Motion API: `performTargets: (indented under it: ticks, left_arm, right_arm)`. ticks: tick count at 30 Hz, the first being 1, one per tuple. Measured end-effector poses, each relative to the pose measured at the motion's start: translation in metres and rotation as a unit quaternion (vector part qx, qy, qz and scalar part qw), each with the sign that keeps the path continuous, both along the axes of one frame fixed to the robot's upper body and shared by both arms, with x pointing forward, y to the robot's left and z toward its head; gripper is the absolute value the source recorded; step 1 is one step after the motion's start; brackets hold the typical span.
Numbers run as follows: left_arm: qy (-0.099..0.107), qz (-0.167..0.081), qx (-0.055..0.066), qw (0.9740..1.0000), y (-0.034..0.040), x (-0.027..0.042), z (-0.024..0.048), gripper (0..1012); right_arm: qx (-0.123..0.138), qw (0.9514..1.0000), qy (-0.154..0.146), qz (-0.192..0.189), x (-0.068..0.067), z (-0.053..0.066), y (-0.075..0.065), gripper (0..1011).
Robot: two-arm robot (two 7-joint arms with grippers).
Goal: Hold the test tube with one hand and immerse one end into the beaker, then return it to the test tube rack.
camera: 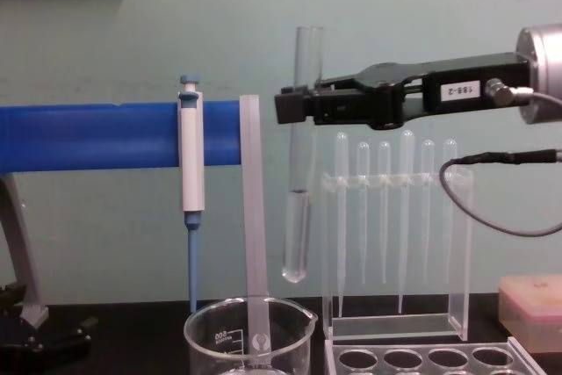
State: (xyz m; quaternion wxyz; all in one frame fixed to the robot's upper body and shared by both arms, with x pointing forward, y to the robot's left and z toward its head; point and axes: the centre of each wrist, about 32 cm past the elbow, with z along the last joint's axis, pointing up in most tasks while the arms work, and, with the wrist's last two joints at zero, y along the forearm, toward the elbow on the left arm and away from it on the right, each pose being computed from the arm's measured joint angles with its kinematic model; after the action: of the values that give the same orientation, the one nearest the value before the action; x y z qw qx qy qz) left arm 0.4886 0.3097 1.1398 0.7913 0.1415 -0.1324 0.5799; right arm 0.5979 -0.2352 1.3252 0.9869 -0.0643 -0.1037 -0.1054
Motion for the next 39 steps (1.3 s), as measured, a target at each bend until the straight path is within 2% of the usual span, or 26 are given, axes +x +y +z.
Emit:
performTargets:
  ticks: [11, 18, 28, 39]
  left_arm:
    - [0.0, 0.0, 0.0, 1.0, 0.0, 0.0, 0.0, 1000]
    - [0.0, 0.0, 0.0, 1.0, 0.0, 0.0, 0.0, 1000]
    - [0.0, 0.0, 0.0, 1.0, 0.0, 0.0, 0.0, 1000]
    - [0.0, 0.0, 0.0, 1.0, 0.0, 0.0, 0.0, 1000]
  right_arm:
    - [-0.001, 0.9997, 0.011, 0.022, 0.004, -0.012, 0.017, 226]
    - [-0.001, 0.9995, 0.018, 0.027, 0.006, -0.022, 0.022, 226]
    - [-0.002, 0.9988, 0.035, 0.033, 0.009, -0.048, 0.024, 226]
    - [-0.008, 0.9987, 0.04, 0.03, 0.012, -0.072, 0.025, 226]
